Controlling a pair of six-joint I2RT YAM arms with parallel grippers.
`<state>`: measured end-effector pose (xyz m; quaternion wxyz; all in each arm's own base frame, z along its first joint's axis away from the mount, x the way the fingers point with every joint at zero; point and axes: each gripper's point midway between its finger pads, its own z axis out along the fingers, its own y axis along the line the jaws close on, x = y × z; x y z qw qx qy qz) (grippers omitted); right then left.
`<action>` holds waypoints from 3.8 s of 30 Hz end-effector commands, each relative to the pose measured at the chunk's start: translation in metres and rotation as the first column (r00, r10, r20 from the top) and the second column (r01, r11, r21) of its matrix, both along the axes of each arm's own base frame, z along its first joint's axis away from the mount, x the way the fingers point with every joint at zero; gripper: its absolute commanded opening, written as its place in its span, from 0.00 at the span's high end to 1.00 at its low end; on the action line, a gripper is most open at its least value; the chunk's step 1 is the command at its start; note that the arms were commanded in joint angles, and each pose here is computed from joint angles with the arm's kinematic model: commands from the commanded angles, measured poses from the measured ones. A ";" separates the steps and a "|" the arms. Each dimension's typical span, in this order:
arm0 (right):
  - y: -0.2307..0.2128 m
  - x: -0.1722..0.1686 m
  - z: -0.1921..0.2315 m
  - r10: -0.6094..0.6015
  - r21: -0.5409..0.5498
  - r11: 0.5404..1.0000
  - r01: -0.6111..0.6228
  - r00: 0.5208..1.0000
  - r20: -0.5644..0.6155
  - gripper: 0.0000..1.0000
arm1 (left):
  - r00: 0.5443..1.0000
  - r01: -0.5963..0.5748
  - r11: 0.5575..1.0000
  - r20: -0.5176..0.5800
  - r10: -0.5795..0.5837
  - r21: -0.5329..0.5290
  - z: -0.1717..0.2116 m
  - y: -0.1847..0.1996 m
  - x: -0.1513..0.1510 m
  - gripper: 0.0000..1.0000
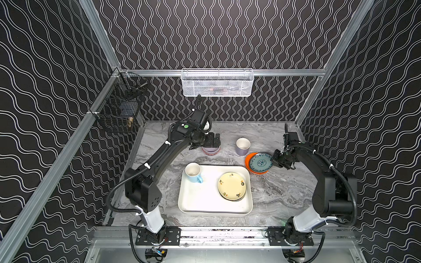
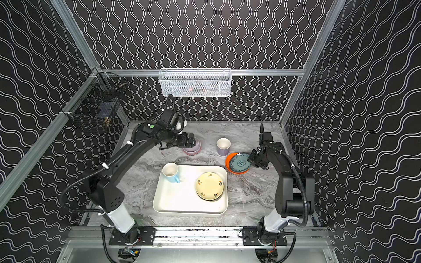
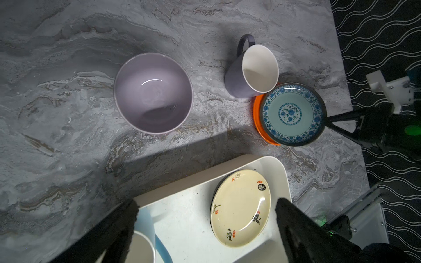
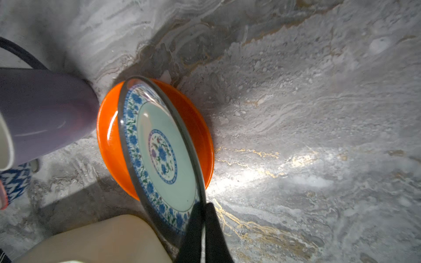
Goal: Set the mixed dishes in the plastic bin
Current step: 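Grip the blue-floral plate rim with the right gripper and tilt it up, then carry the blue-floral plate over the tray and lower it onto the cream plate, then open the right gripper and move it to the orange plate rim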
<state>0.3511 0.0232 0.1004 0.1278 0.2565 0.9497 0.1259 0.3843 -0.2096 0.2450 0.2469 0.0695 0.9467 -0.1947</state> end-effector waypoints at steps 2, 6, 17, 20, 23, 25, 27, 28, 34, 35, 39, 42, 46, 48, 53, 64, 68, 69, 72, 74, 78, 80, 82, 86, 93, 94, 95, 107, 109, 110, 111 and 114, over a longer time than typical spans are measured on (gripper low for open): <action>0.000 -0.001 0.019 0.005 -0.003 1.000 -0.005 0.999 0.032 1.00 | 0.999 -0.003 1.000 0.035 0.003 -0.026 0.008 0.007 -0.010 0.01; 0.000 -0.004 0.031 0.010 -0.005 1.000 -0.010 0.998 0.062 1.00 | 0.999 0.003 1.000 0.042 -0.002 -0.028 0.009 0.012 -0.015 0.01; 0.014 -0.019 0.073 0.055 0.055 0.997 -0.063 0.989 0.137 1.00 | 0.995 -0.023 0.999 0.099 0.026 -0.023 0.029 0.028 -0.019 0.02; 0.019 -0.025 0.085 0.068 0.076 0.994 -0.081 0.986 0.155 1.00 | 0.993 -0.040 0.999 0.111 0.043 -0.029 0.034 0.035 -0.024 0.02; 0.027 -0.034 0.096 0.084 0.097 0.990 -0.101 0.982 0.171 1.00 | 0.992 -0.054 0.998 0.110 0.057 -0.032 0.032 0.043 -0.033 0.01; 0.037 -0.040 0.102 0.106 0.114 0.985 -0.127 0.979 0.175 1.00 | 0.993 -0.057 0.998 0.103 0.060 -0.037 0.028 0.047 -0.041 0.02; 0.050 -0.048 0.105 0.141 0.110 0.981 -0.161 0.976 0.166 1.00 | 0.994 -0.049 0.998 0.092 0.053 -0.047 0.024 0.047 -0.049 0.02; 0.058 -0.052 0.106 0.165 0.100 0.978 -0.182 0.973 0.159 1.00 | 0.995 -0.041 0.998 0.085 0.046 -0.055 0.022 0.047 -0.054 0.01; 0.116 -0.079 0.106 0.281 0.105 0.950 -0.295 0.951 0.131 1.00 | 0.997 -0.038 0.997 0.058 0.042 -0.066 0.008 0.053 -0.080 0.02; 0.124 -0.084 0.103 0.294 0.110 0.945 -0.307 0.948 0.123 1.00 | 0.997 -0.041 0.997 0.058 0.044 -0.063 0.007 0.055 -0.083 0.02; 0.152 -0.111 0.084 0.372 0.113 0.919 -0.377 0.926 0.067 1.00 | 0.997 -0.049 0.997 0.056 0.052 -0.056 0.004 0.061 -0.095 0.01; 0.161 -0.126 0.067 0.407 0.113 0.907 -0.406 0.913 0.023 1.00 | 0.996 -0.058 0.996 0.062 0.062 -0.063 0.006 0.064 -0.099 0.01; 0.167 -0.138 0.048 0.444 0.109 0.892 -0.439 0.895 -0.029 1.00 | 0.995 -0.069 0.996 0.065 0.073 -0.064 0.007 0.066 -0.102 0.01; 0.167 -0.140 0.042 0.453 0.102 0.889 -0.447 0.891 -0.043 1.00 | 0.995 -0.073 0.995 0.066 0.077 -0.062 0.008 0.067 -0.102 0.02; 0.170 -0.137 0.031 0.469 0.099 0.881 -0.463 0.881 -0.062 1.00 | 0.994 -0.079 0.995 0.067 0.083 -0.064 0.009 0.067 -0.101 0.01; 0.172 -0.135 0.011 0.484 0.096 0.874 -0.475 0.868 -0.109 1.00 | 0.995 -0.077 0.996 0.055 0.080 -0.054 0.005 0.066 -0.097 0.01; 0.171 -0.136 0.005 0.485 0.086 0.875 -0.477 0.864 -0.135 0.94 | 0.996 -0.076 0.996 0.052 0.078 -0.049 0.002 0.065 -0.095 0.02; 0.170 -0.136 0.004 0.487 0.084 0.874 -0.479 0.862 -0.141 0.93 | 0.996 -0.074 0.996 0.052 0.077 -0.048 0.002 0.065 -0.095 0.02; 0.169 -0.135 0.000 0.491 0.072 0.871 -0.486 0.857 -0.159 0.89 | 0.996 -0.068 0.997 0.052 0.071 -0.045 0.000 0.064 -0.094 0.01; 0.169 -0.134 -0.003 0.494 0.068 0.869 -0.490 0.852 -0.172 0.86 | 0.997 -0.058 0.997 0.050 0.060 -0.050 -0.001 0.063 -0.094 0.02; 0.169 -0.135 -0.012 0.499 0.065 0.866 -0.497 0.842 -0.207 0.83 | 0.998 -0.054 0.997 0.040 0.056 -0.051 -0.007 0.062 -0.093 0.02; 0.169 -0.134 -0.016 0.500 0.060 0.864 -0.500 0.838 -0.218 0.83 | 0.998 -0.054 0.997 0.042 0.056 -0.052 -0.007 0.061 -0.093 0.01; 0.169 -0.132 -0.018 0.505 0.052 0.860 -0.507 0.834 -0.223 0.82 | 0.997 -0.051 0.998 0.047 0.054 -0.048 -0.007 0.062 -0.092 0.02; 0.170 -0.128 -0.023 0.509 0.042 0.857 -0.514 0.829 -0.233 0.82 | 0.998 -0.046 0.998 0.045 0.048 -0.043 -0.008 0.062 -0.090 0.01; 0.175 -0.120 -0.029 0.517 0.039 0.850 -0.525 0.821 -0.242 0.79 | 0.999 -0.034 0.998 0.025 0.035 -0.043 -0.015 0.060 -0.093 0.01; 0.175 -0.120 -0.030 0.518 0.038 0.850 -0.526 0.820 -0.243 0.78 | 0.999 -0.032 0.999 0.022 0.033 -0.040 -0.017 0.061 -0.093 0.02; 0.176 -0.119 -0.031 0.522 0.039 0.847 -0.529 0.817 -0.246 0.78 | 0.999 -0.033 0.999 0.021 0.034 -0.039 -0.017 0.061 -0.094 0.01; 0.181 -0.109 -0.024 0.545 0.033 0.832 -0.554 0.803 -0.240 0.65 | 0.999 -0.031 0.999 0.019 0.031 -0.031 -0.019 0.062 -0.092 0.02; 0.180 -0.102 -0.013 0.548 0.016 0.829 -0.558 0.808 -0.215 0.65 | 0.999 -0.027 0.999 0.018 0.027 -0.035 -0.019 0.060 -0.091 0.01; 0.177 -0.096 -0.005 0.541 0.005 0.834 -0.551 0.818 -0.197 0.65 | 1.000 -0.025 0.999 0.018 0.026 -0.037 -0.018 0.060 -0.090 0.02; 0.172 -0.090 0.002 0.527 -0.006 0.844 -0.536 0.831 -0.179 0.65 | 1.000 -0.022 0.999 0.021 0.023 -0.039 -0.018 0.059 -0.089 0.01; 0.143 -0.066 0.028 0.446 -0.021 0.893 -0.450 0.889 -0.101 0.55 | 1.000 -0.010 0.999 0.026 0.011 -0.037 -0.015 0.056 -0.083 0.01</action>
